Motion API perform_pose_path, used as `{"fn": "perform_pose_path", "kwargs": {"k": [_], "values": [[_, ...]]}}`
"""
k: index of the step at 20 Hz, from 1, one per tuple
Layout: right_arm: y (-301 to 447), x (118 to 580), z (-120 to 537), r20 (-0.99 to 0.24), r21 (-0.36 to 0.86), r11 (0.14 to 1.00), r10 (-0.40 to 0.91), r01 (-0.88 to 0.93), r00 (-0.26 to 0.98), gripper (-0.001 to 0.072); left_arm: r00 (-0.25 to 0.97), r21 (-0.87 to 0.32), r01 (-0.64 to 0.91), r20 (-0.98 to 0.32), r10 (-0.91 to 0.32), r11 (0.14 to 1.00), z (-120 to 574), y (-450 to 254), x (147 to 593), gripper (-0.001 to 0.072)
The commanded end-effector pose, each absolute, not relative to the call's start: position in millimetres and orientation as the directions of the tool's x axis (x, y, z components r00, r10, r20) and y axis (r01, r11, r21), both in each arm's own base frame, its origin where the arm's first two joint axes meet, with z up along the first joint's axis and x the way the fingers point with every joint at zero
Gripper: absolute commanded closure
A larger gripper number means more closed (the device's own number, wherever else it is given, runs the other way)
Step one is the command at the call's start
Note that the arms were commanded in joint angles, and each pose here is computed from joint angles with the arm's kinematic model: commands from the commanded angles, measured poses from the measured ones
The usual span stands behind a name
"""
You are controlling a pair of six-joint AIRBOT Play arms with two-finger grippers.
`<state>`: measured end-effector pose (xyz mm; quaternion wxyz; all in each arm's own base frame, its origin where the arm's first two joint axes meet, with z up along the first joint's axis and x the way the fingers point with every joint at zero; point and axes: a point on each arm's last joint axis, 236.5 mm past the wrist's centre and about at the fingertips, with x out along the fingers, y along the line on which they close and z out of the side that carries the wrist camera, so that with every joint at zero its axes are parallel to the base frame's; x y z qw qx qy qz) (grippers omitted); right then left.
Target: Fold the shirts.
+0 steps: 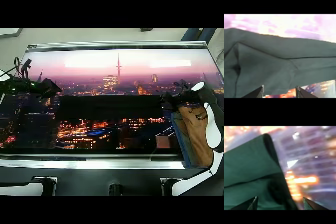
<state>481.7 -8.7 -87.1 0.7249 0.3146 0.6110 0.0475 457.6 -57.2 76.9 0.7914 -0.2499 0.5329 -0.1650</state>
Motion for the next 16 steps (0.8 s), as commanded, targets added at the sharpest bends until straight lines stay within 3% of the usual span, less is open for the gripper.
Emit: {"fn": "perform_pose_path", "kwargs": {"k": [1,2,3,6,7,8,10,11,14,16], "values": [[-1,472,-105,-0.848,0.529,0.768,0.493,0.362,0.193,0.0037,0.408,-0.561,0.051,-0.744,-0.53,0.826,103,-70,451,0.0219],[0,475,-106,-0.844,0.535,0.753,0.497,0.382,0.201,0.0054,0.4,-0.561,0.064,-0.743,-0.536,0.825,103,-77,450,0.0219],[4,477,-106,-0.832,0.552,0.734,0.513,0.396,0.208,0.0184,0.39,-0.561,0.077,-0.744,-0.543,0.824,103,-85,448,0.0219],[19,476,-99,-0.789,0.607,0.687,0.58,0.399,0.201,0.0332,0.355,-0.561,0.13,-0.744,-0.567,0.818,99,-116,445,0.0222],[22,477,-96,-0.778,0.622,0.686,0.594,0.377,0.204,0.049,0.355,-0.56,0.147,-0.74,-0.572,0.816,98,-127,446,0.0272],[27,477,-93,-0.763,0.641,0.679,0.613,0.359,0.204,0.0663,0.356,-0.558,0.165,-0.735,-0.577,0.813,95,-139,449,0.038],[41,479,-74,-0.707,0.706,0.647,0.673,0.288,0.22,0.0662,0.344,-0.557,0.203,-0.73,-0.591,0.805,84,-171,454,0.061],[48,483,-59,-0.674,0.738,0.623,0.698,0.258,0.242,0.0665,0.332,-0.557,0.222,-0.729,-0.599,0.8,76,-188,455,0.0676],[62,486,3,-0.594,0.803,0.571,0.746,0.168,0.302,0.0666,0.289,-0.587,0.184,-0.734,-0.615,0.788,37,-247,457,0.0676],[70,472,44,-0.586,0.803,0.589,0.752,0.092,0.301,0.0665,0.261,-0.635,0.103,-0.726,-0.637,0.766,5,-279,461,0.0676]]}}
